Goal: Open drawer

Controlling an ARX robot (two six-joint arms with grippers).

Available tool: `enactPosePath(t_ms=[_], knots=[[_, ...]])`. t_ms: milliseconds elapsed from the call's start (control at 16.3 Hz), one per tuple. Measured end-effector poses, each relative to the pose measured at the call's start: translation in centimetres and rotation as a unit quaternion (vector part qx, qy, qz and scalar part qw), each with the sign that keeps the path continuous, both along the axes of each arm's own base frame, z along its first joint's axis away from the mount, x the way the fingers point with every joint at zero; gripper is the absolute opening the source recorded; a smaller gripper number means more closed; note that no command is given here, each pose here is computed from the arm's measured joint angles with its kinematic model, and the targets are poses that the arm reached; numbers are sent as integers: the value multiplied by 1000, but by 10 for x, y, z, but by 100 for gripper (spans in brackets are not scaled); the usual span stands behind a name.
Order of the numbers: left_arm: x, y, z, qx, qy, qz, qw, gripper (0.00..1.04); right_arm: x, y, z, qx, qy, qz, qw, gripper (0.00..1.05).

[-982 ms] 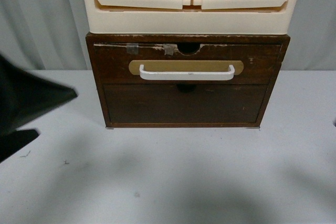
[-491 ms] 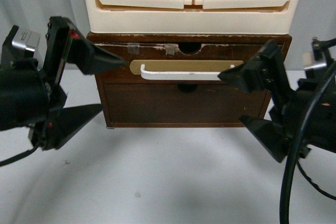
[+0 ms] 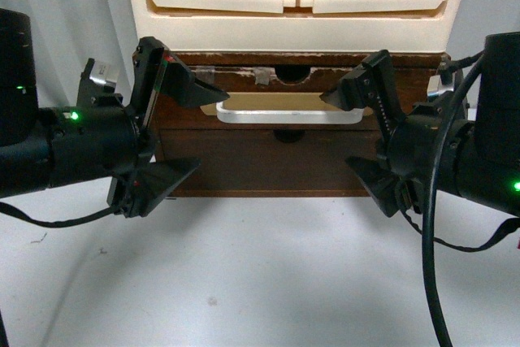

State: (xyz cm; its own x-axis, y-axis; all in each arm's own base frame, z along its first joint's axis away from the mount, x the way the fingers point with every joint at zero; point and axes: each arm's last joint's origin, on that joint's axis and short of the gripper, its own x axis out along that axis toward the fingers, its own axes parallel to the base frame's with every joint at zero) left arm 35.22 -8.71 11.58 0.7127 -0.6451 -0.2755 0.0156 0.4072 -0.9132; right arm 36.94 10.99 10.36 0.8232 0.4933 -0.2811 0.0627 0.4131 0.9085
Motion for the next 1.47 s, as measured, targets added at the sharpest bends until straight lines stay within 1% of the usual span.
enactPosePath(t_ms=[61,246,553,614,675,737,798,860,921,1044,1167,1289,1474], knots=[[15,-5,1,-5,-5,-4,1000,98,8,7,-4,0,12,-6,1000,98],[22,-8,-5,-5,1,-8,1000,98,14,13,-4,0,10,-6,1000,98],[32,-16,-9,2,5,-6,1000,98,22,15,-6,-3,12,-13,1000,98],[33,-16,-10,6,8,-4,1000,98,23,16,-6,-2,10,-14,1000,92],[35,-16,-11,16,12,2,1000,94,25,17,-4,-1,7,-13,1000,83],[36,-16,-11,18,8,8,1000,78,26,19,-1,1,0,-11,1000,66],[36,-15,-10,8,7,10,1000,53,26,21,2,6,-5,-11,1000,42],[35,-14,-6,-8,0,8,1000,27,23,21,-1,22,8,-19,1000,23],[32,-13,-5,-18,6,11,1000,18,20,23,-2,46,20,-25,998,20],[28,-12,-5,-31,15,13,999,15,16,22,-2,57,26,-33,997,19],[11,-8,-5,-42,24,12,999,14,-2,24,-2,61,33,-25,997,18],[-24,-3,-4,-42,34,-1,999,14,-39,27,-1,60,46,-6,997,18],[-68,3,-3,-33,49,-7,998,13,-80,30,-2,61,61,11,996,18]])
